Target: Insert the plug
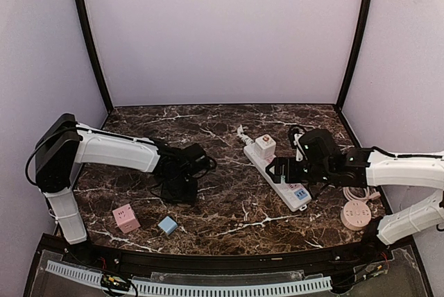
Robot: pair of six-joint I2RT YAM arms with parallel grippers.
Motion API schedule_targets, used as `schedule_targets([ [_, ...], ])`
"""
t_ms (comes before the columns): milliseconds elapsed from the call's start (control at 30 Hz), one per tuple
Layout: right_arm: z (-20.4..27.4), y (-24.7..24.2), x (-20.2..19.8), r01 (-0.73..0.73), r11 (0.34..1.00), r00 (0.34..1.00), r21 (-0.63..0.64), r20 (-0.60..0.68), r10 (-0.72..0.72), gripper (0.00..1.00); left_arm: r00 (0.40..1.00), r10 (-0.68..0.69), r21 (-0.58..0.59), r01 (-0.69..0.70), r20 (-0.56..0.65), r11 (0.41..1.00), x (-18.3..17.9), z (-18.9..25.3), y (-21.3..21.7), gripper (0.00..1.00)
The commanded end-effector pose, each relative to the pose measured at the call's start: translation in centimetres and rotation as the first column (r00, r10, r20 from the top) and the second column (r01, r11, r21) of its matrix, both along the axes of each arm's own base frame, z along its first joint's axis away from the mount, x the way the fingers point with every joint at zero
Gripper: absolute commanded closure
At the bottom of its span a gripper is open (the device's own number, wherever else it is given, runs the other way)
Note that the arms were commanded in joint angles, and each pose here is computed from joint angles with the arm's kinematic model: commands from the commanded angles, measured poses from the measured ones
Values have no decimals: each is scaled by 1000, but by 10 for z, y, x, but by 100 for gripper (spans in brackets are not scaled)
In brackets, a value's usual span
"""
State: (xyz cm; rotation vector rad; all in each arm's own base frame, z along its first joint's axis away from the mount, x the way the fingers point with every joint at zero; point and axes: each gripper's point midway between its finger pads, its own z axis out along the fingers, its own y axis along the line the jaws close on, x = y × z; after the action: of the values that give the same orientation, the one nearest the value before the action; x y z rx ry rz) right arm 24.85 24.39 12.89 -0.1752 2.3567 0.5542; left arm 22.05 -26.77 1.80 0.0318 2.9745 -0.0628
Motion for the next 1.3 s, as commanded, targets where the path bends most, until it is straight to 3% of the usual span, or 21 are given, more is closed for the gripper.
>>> schedule_targets([
  [0, 8, -3, 1, 13, 1000, 999, 12, 49, -14, 1, 997, -82, -65, 82, 5, 994, 5, -9, -28, 57],
  [100, 11, -5, 1, 15, 1000, 998, 17, 58, -16, 1, 998, -49, -106, 45, -34, 993, -1, -11, -34, 40],
  [200, 13, -5, 0, 13, 1000, 998, 24, 60, -14, 1, 991, -16, -162, -6, -132, 987, -18, -15, -43, 31],
  [500, 16, -6, -2, 6, 999, 998, 39, 65, -9, 1, 988, -69, -255, 32, -138, 966, -33, 0, -91, 28],
  [667, 19, -6, -3, 4, 999, 997, 45, 72, -8, 1, 989, -79, -369, 29, -123, 929, -29, 3, -129, 29],
  [833, 20, -8, -3, 7, 999, 997, 43, 80, -10, 1, 983, -173, -432, 128, -67, 893, -22, 12, -169, 30],
  [1067, 31, -11, -5, -11, 997, 991, 71, 132, 2, 1, 936, -339, -267, 353, 97, 897, -7, 47, -143, 29],
  [1200, 41, -12, -8, -31, 994, 984, 103, 177, 12, 1, 847, -495, -38, 511, 193, 859, 6, 62, -105, 28],
  [1267, 45, -12, -10, -48, 992, 980, 119, 200, 23, 1, 778, -587, 56, 591, 224, 805, 10, 68, -91, 28],
])
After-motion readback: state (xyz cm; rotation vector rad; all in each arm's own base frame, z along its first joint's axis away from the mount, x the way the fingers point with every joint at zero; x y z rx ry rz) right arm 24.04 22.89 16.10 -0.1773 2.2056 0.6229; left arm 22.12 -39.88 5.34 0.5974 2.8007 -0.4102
